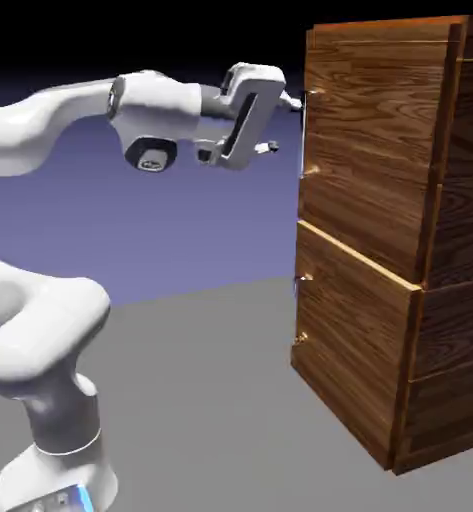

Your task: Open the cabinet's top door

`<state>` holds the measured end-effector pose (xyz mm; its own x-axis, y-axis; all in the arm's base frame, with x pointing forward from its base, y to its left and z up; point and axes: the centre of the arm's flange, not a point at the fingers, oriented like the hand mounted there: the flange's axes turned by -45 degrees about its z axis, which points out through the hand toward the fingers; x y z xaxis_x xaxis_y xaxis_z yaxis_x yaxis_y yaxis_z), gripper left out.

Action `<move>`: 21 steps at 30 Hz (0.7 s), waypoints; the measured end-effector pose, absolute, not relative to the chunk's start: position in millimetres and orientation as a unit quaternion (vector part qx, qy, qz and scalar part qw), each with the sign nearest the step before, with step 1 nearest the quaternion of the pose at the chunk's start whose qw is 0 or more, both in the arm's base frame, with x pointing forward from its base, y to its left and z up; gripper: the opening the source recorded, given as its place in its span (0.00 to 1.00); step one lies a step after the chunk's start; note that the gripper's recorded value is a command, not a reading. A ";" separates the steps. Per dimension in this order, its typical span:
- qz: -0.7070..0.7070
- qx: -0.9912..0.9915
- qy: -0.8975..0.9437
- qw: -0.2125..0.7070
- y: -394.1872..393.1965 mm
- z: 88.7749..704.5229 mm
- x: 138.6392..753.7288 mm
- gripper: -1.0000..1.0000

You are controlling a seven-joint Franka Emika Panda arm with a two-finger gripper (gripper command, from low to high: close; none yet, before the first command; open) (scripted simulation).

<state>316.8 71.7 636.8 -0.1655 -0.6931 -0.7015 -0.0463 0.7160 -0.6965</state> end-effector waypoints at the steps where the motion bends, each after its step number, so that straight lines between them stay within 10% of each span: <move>1: -0.258 -0.238 0.716 0.604 77.2 635.6 317.7 0.50; 20: -0.019 0.018 0.707 0.707 136.1 586.2 407.3 0.50; 21: -0.019 0.018 0.707 0.707 135.9 586.1 408.4 0.00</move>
<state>408.4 135.9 586.1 -0.0004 -0.0006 -1.0000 0.0519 0.9987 -0.0007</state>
